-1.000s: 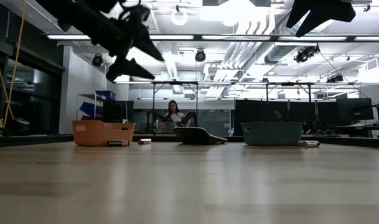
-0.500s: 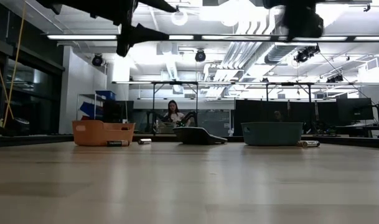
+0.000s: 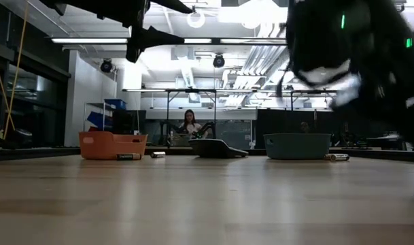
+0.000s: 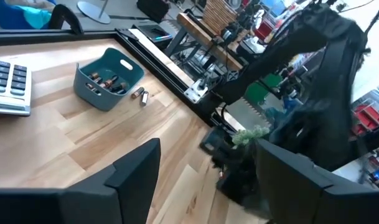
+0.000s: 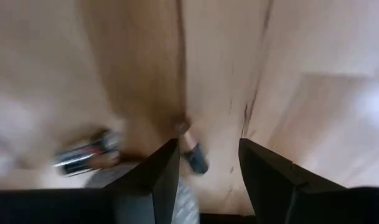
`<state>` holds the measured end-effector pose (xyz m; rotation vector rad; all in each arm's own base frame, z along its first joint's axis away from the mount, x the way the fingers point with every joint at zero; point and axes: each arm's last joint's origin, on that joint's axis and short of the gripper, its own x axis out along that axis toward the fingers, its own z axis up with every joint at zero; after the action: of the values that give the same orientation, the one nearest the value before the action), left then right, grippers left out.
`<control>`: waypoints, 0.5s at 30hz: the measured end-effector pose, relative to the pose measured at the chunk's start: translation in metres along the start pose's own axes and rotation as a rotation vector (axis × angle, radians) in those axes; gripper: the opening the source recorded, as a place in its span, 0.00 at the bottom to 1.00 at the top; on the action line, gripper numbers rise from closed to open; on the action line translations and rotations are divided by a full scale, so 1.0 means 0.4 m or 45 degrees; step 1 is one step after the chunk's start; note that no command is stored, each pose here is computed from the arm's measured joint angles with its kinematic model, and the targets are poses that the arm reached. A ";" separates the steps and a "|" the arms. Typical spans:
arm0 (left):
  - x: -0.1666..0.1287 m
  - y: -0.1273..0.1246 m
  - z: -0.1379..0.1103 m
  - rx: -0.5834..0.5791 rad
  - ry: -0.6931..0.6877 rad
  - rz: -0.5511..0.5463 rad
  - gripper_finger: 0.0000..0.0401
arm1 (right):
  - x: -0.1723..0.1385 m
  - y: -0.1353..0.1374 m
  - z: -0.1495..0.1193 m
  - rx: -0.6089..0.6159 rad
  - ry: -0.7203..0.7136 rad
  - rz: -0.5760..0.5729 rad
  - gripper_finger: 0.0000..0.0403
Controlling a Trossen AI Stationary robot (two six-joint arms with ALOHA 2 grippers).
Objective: Sort batteries
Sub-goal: Put the golden battery into the blue bin
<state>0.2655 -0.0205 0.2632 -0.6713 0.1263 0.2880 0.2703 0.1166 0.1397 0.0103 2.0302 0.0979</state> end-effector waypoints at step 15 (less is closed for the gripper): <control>0.000 0.000 0.001 -0.008 -0.002 -0.001 0.61 | 0.034 -0.015 0.042 -0.082 0.139 -0.047 0.40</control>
<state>0.2656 -0.0203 0.2634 -0.6775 0.1238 0.2878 0.2796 0.1125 0.1197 -0.0747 2.1343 0.1430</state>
